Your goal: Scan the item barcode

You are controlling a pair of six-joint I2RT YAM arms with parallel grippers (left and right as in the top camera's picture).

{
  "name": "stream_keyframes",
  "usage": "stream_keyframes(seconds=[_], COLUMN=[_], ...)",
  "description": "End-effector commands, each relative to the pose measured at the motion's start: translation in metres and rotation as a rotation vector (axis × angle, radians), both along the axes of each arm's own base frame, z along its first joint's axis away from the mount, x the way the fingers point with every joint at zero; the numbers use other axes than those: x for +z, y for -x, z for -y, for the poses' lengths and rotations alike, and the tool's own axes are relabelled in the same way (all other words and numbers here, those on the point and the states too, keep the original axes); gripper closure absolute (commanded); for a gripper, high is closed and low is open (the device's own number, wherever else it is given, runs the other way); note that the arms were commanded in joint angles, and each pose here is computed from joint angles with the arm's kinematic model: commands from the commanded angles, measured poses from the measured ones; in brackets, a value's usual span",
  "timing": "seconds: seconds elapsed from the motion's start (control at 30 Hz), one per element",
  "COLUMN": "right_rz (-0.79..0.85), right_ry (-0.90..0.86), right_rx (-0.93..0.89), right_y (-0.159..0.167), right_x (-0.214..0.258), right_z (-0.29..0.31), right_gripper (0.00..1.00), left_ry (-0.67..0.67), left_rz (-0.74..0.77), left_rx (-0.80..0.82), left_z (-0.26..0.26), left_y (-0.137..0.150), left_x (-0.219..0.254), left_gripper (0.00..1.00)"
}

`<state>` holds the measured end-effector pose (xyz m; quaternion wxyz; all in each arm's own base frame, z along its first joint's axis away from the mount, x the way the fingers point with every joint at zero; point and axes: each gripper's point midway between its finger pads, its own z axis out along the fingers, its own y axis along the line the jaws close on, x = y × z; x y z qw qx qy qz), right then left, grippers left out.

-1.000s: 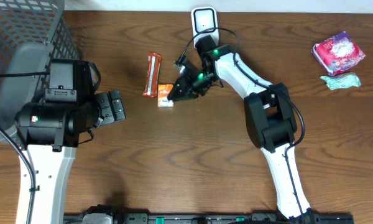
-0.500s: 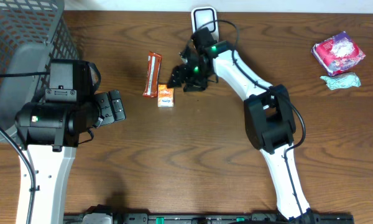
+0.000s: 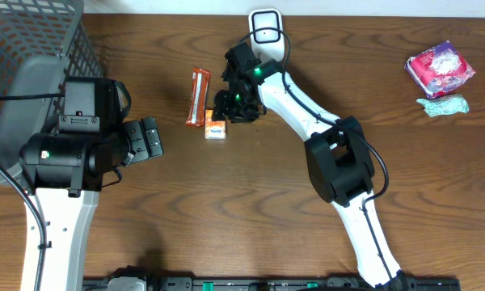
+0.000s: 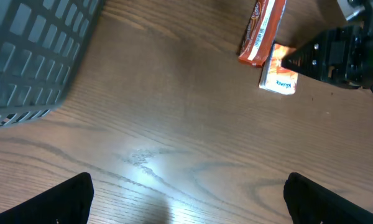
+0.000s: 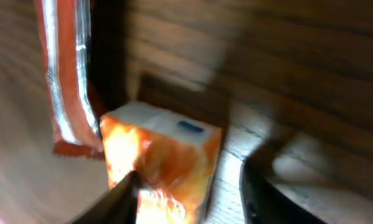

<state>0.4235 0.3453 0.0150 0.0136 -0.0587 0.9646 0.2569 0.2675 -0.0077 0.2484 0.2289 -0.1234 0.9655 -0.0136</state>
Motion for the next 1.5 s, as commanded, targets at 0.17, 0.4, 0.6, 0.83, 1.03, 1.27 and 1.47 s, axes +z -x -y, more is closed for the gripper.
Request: stream_keyframes(seconds=[0.17, 0.4, 0.6, 0.83, 1.03, 1.27, 1.47], right_rz=[-0.059, -0.074, -0.095, -0.141, -0.21, -0.217, -0.246], right_ry=[-0.066, -0.066, -0.043, -0.23, -0.608, -0.674, -0.576], right_rx=[0.025, 0.022, 0.022, 0.185, 0.342, 0.406, 0.4], right_y=[0.011, 0.016, 0.023, 0.042, 0.059, 0.074, 0.075], right_x=[-0.003, -0.004, -0.015, 0.003, 0.055, 0.068, 0.057], right_z=[-0.009, -0.013, -0.009, -0.019, -0.013, 0.032, 0.061], right_gripper=[0.68, 0.57, 0.73, 0.99, 0.99, 0.99, 0.99], left_ry=[0.004, 0.004, 0.004, 0.004, 0.004, 0.004, 0.004], left_rz=[0.004, 0.003, 0.004, 0.004, 0.004, 0.004, 0.004], left_rx=[0.013, 0.013, 0.013, 0.013, 0.013, 0.013, 0.013], left_z=[-0.001, -0.001, -0.001, -0.001, -0.001, -0.001, -0.001], left_y=[0.0, 0.0, 0.0, 0.0, 0.0, 0.0, 0.0], left_x=[0.001, 0.001, 0.002, 0.002, 0.001, 0.001, 0.001], left_gripper=[0.02, 0.02, 0.02, 0.02, 0.02, 0.02, 0.02])
